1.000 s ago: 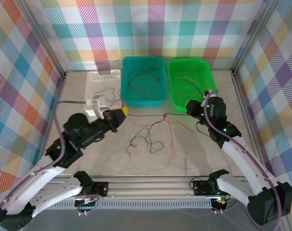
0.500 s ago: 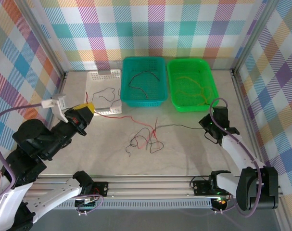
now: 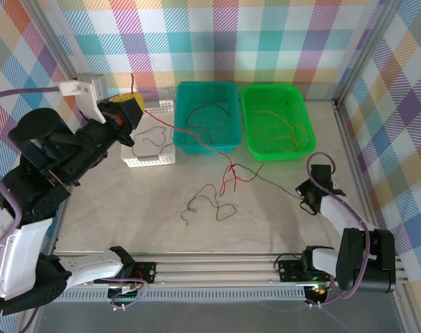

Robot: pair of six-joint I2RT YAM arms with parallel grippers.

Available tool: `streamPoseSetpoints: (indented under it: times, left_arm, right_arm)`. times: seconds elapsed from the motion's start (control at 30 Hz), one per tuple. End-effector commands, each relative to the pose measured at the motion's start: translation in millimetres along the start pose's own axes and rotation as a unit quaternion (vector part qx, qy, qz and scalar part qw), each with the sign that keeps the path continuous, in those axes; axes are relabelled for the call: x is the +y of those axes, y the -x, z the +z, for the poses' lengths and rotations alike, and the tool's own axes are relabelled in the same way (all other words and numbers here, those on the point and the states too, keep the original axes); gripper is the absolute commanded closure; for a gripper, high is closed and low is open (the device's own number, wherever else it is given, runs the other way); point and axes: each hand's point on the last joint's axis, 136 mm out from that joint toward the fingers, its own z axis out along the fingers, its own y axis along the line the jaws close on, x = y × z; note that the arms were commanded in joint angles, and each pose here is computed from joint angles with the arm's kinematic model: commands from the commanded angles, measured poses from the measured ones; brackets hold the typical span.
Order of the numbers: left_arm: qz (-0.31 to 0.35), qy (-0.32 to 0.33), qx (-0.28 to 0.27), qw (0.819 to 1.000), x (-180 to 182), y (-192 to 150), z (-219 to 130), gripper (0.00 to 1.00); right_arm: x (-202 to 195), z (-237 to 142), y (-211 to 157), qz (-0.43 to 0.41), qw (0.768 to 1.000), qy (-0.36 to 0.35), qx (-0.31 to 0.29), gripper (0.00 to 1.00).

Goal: Untangle the cables

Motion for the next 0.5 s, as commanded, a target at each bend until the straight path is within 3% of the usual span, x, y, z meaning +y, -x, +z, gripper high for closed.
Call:
streamPoseSetpoints:
  times: [0.0,0.3,0.47]
  left_arm:
    - [0.027,0.028,-0.055,0.998,11,36,-33,1.0]
    - [0.031,0.086,-0.102,0.991,33,65,-74,1.0]
    - [0.022,0.042,-0.026,0.999,14,25,-25,1.0]
  right_arm:
    - [-21,-11,18,0.024,0.997,-0.044,-0.05,1.0]
    - [-47,-8,17,0.099,0.993,-0.059,-0.028,1.0]
    - [-27,-16,22,0.088,0.996,-0.011,-0.029,1.0]
